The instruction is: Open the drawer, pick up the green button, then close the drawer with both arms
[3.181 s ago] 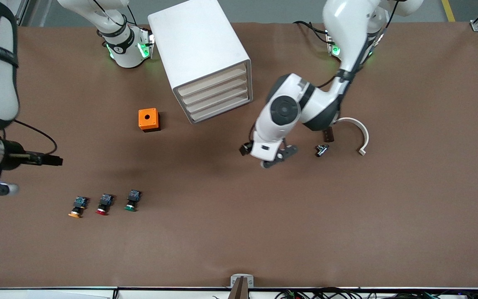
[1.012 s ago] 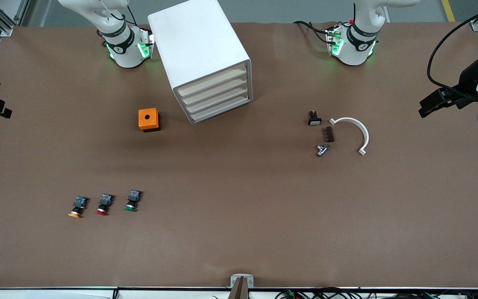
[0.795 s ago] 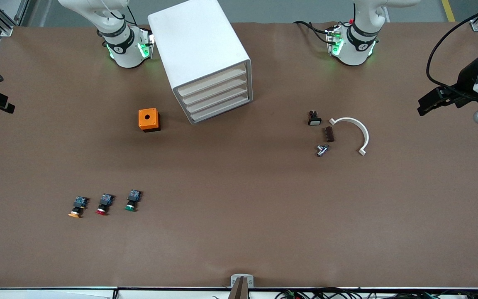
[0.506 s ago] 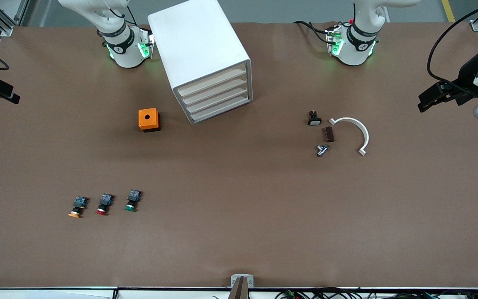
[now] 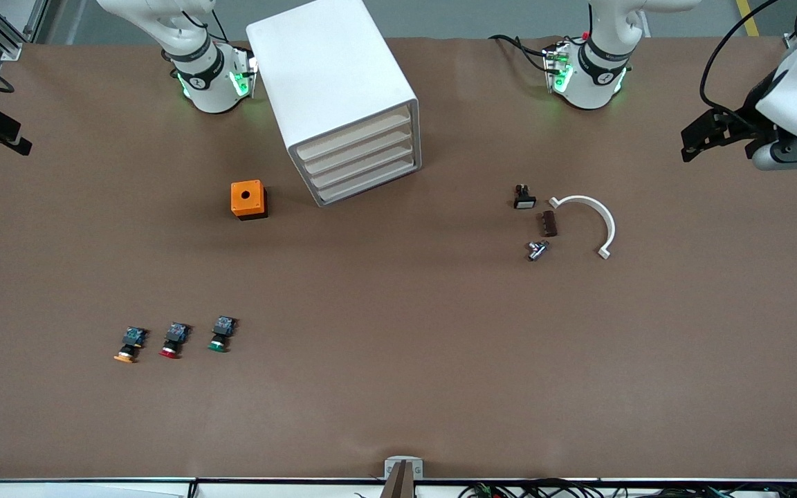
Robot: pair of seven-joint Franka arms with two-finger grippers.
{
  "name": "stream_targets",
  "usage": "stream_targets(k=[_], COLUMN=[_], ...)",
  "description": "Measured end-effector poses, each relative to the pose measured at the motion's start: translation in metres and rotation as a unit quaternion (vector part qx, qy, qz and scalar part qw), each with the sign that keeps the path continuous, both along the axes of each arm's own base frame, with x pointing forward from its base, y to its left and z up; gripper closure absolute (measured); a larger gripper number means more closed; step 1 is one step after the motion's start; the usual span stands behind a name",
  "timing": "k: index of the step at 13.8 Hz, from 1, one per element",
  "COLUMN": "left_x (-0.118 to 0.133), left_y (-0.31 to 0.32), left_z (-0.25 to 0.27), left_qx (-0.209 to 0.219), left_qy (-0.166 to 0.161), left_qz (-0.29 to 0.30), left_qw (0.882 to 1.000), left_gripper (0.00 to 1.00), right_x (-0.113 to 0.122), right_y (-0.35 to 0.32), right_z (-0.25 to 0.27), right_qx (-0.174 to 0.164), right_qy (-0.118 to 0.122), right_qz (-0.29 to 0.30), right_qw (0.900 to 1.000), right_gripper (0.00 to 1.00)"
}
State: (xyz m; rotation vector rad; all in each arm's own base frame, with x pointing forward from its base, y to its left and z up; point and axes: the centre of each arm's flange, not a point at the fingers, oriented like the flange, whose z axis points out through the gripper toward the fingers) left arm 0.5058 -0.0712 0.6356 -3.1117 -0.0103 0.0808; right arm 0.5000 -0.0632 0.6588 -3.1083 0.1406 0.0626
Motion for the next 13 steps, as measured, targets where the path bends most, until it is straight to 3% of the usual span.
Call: stream_targets(k=[4, 13], left_x=[-0.011, -0.007], left_y=[-0.009, -0.004], left_z=[-0.003, 0.003], left_qx=[0.005, 0.003], left_qy=[0.003, -0.018], left_qz=[-0.008, -0.005], left_qw=[1.000, 1.000], left_gripper=[0.00, 0.00], right_x=[-0.001, 0.003], right_y=[-0.012, -0.013], right_z=[-0.006, -0.005], right_qx=[-0.002, -0.012], right_qy=[-0.003, -0.015], right_qz=[0.015, 0.019], right_qw=[1.000, 1.000], right_gripper=[0.00, 0.00])
